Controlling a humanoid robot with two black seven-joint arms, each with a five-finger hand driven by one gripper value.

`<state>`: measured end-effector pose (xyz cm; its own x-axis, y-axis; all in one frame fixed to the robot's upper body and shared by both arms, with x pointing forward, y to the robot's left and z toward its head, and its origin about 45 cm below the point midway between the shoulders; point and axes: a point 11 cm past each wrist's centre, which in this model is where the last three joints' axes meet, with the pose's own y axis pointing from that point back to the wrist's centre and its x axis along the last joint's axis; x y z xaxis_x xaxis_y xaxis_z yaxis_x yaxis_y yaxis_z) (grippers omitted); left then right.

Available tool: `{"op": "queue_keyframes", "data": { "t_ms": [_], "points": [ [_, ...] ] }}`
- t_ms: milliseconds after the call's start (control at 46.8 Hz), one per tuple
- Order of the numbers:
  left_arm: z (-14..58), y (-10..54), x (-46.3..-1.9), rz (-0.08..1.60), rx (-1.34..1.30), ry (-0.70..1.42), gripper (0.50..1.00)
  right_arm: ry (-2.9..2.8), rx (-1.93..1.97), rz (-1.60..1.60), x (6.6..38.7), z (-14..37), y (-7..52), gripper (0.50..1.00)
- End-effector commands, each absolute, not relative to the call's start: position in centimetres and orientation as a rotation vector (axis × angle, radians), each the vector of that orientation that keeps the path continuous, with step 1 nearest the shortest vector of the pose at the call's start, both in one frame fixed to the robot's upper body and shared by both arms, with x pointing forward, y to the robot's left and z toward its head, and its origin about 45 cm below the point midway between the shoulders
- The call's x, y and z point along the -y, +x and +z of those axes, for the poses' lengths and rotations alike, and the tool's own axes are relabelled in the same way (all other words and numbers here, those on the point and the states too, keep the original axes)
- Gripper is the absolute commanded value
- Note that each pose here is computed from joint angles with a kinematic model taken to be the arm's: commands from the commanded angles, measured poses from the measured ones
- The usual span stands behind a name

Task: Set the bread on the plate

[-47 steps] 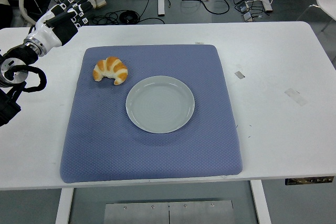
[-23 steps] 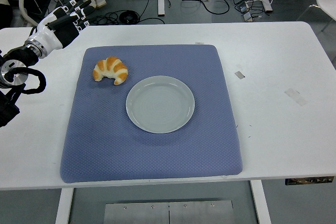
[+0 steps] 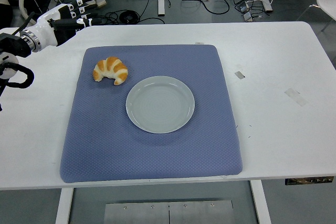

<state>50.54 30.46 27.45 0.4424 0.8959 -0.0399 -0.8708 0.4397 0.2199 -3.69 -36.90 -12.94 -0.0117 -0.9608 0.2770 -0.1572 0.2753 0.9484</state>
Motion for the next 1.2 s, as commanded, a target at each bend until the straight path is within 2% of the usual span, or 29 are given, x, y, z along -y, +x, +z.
{"op": "queue_keyframes", "data": {
  "t_ms": [0,192,406,662,1004,1175],
  "points": [
    [27.8,50.7,-30.3,1.087,-0.099,0.239,0.980,1.113,1.435,-0.912,36.9,-12.9,-3.7,1.000],
    [28.4,51.2,-30.3,1.092,0.056,0.397,0.981,1.113,1.435,-0.912,36.9,-12.9,-3.7,1.000],
    [30.5,51.2,-28.4,1.109,0.170,0.385,0.983,1.113,1.435,-0.912,36.9,-12.9,-3.7,1.000],
    [30.1,50.0,-26.6,1.010,0.229,0.443,0.981,1.113,1.435,-0.912,36.9,-12.9,-3.7,1.000],
    [28.8,49.4,-28.2,0.960,0.372,0.649,0.981,1.113,1.435,-0.912,36.9,-12.9,-3.7,1.000],
    [29.6,48.9,-27.6,0.894,0.390,0.648,0.981,1.113,1.435,-0.912,36.9,-12.9,-3.7,1.000]
  ]
}}
